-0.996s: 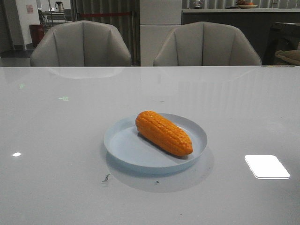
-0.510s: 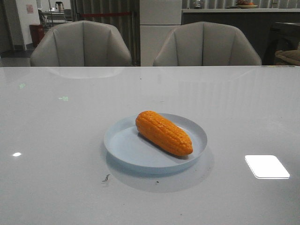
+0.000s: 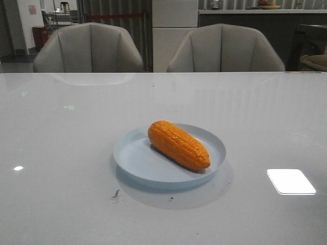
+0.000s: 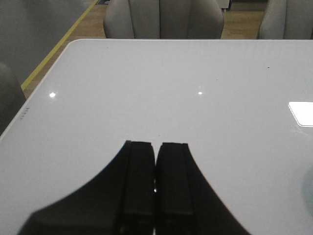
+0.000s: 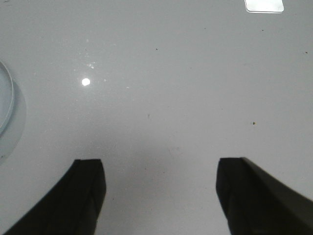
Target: Place corn on plate with both arms
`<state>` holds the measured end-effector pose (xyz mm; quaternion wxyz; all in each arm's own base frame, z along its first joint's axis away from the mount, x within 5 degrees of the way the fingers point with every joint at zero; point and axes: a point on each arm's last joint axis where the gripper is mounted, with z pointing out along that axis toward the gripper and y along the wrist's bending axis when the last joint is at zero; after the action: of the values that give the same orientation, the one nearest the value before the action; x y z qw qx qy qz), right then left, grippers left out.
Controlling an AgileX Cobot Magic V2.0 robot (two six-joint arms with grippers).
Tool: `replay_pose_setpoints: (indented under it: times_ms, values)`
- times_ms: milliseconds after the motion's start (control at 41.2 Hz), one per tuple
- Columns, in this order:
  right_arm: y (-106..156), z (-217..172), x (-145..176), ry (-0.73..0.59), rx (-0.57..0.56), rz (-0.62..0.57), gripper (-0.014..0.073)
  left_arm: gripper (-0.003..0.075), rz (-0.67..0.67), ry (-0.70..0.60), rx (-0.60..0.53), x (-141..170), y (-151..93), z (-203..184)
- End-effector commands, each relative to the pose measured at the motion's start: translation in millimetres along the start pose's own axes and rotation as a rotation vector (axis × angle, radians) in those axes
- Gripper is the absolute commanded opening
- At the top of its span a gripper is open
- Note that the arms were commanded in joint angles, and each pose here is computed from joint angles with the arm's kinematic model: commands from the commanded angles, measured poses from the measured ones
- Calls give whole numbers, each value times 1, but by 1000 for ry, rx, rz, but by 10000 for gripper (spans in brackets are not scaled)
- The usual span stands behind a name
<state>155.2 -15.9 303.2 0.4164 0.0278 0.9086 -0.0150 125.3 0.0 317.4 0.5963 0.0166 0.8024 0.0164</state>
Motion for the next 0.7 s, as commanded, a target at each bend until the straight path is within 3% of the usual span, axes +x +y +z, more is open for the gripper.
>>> replay_pose_setpoints:
  times_ms: [0,364,680]
  values:
    - [-1,-7,-13,-98,10,-5,582,94,-3,-120,-3,-9,1,-15]
    - [-1,-7,-13,-98,10,-5,582,94,-2,-133,0,47,-2,-25]
    - [-1,-7,-13,-98,10,-5,582,94,-2,-306,0,95,-4,-40]
